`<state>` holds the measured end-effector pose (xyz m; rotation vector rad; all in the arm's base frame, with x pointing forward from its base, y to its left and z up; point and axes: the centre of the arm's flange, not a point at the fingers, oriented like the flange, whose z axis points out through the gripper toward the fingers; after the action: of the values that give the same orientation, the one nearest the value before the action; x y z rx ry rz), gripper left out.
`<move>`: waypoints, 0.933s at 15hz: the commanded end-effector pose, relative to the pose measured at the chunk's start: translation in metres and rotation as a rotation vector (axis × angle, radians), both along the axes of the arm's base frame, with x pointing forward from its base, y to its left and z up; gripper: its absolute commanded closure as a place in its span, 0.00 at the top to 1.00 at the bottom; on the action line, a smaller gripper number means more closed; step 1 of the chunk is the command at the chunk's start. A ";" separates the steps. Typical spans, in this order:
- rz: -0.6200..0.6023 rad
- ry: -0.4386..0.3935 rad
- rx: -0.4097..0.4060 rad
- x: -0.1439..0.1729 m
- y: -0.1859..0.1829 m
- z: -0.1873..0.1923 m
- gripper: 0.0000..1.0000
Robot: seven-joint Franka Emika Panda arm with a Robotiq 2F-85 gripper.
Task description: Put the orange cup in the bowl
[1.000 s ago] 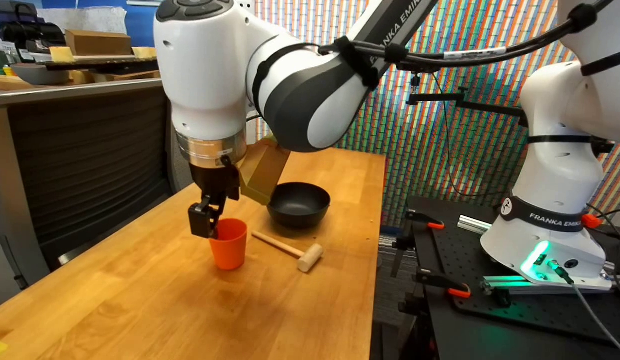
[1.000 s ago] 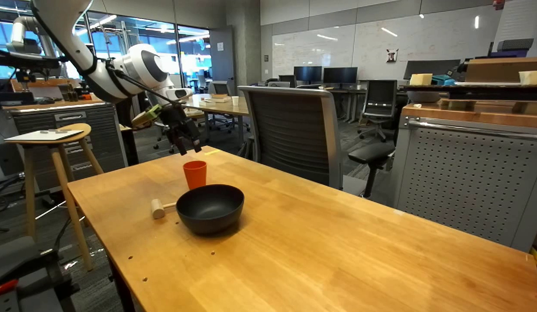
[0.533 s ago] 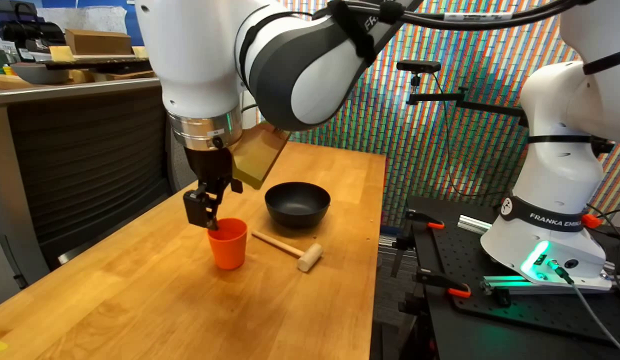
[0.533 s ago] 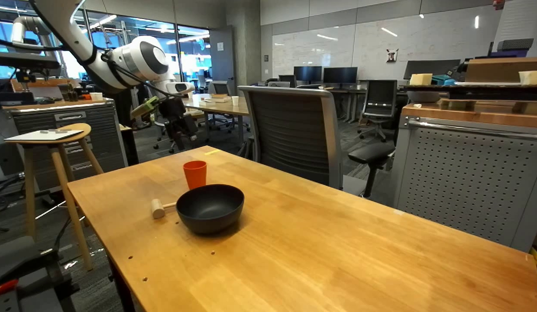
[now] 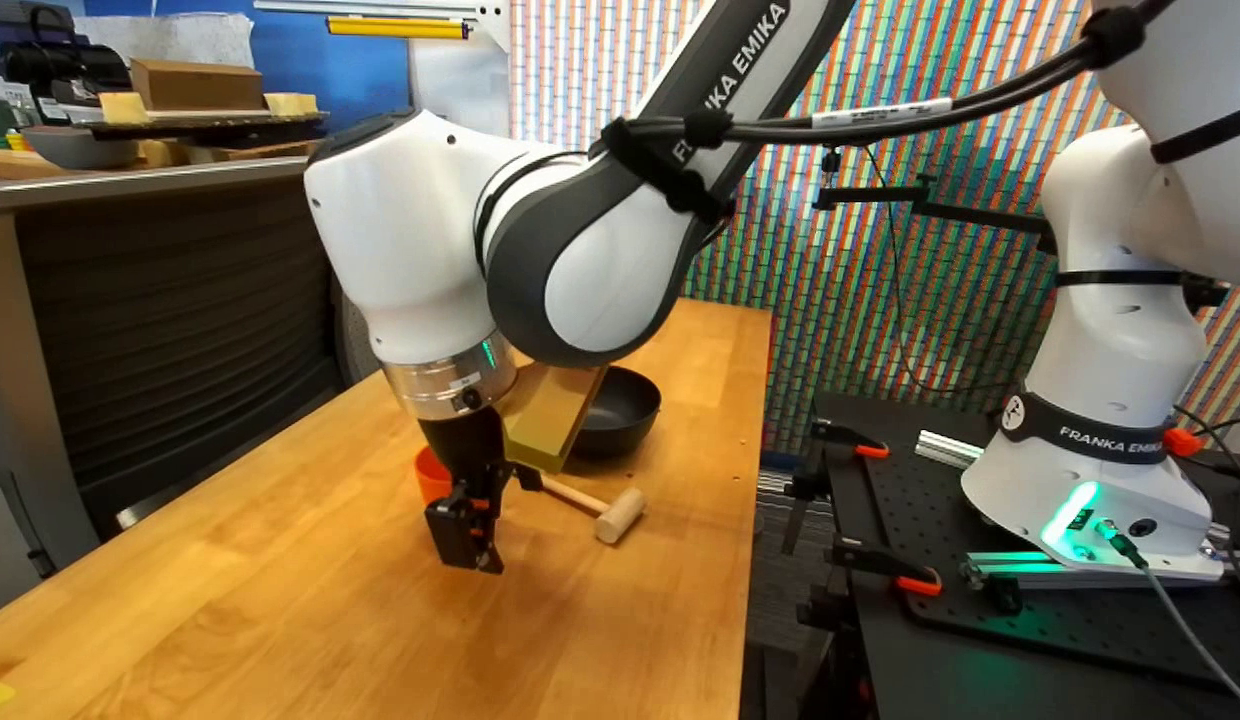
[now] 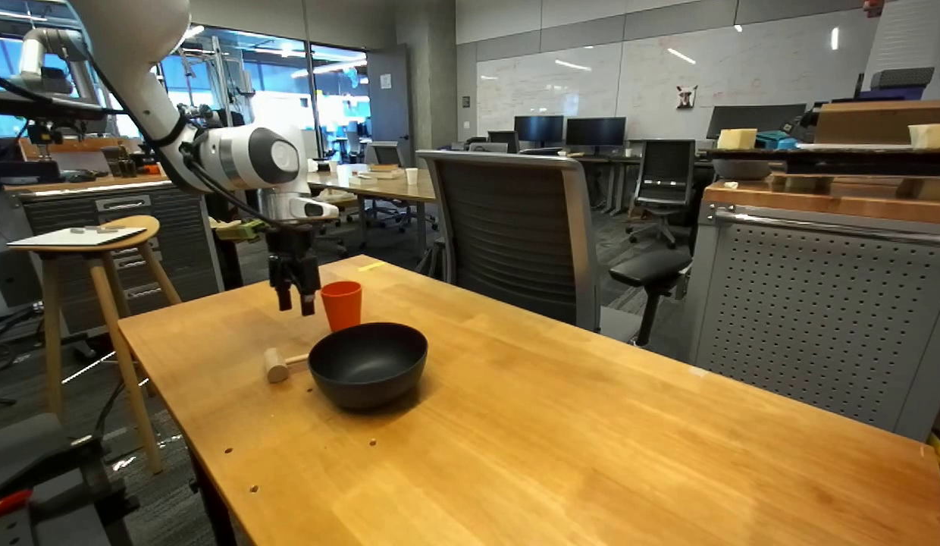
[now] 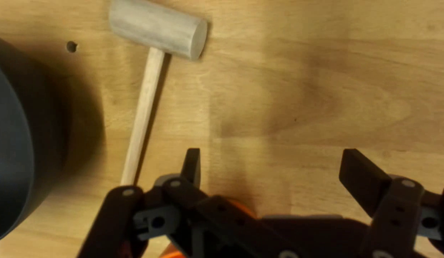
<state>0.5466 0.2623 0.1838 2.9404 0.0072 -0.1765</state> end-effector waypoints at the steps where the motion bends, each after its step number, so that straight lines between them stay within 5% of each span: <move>1: 0.022 0.037 0.027 0.002 0.010 -0.015 1.00; 6: 0.042 -0.027 -0.029 -0.016 0.002 0.023 1.00; 11: 0.066 -0.190 0.054 -0.019 0.002 0.130 1.00; 14: 0.128 -0.274 0.075 -0.016 0.012 0.159 1.00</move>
<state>0.5423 0.2734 0.3158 2.9893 0.0784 0.1299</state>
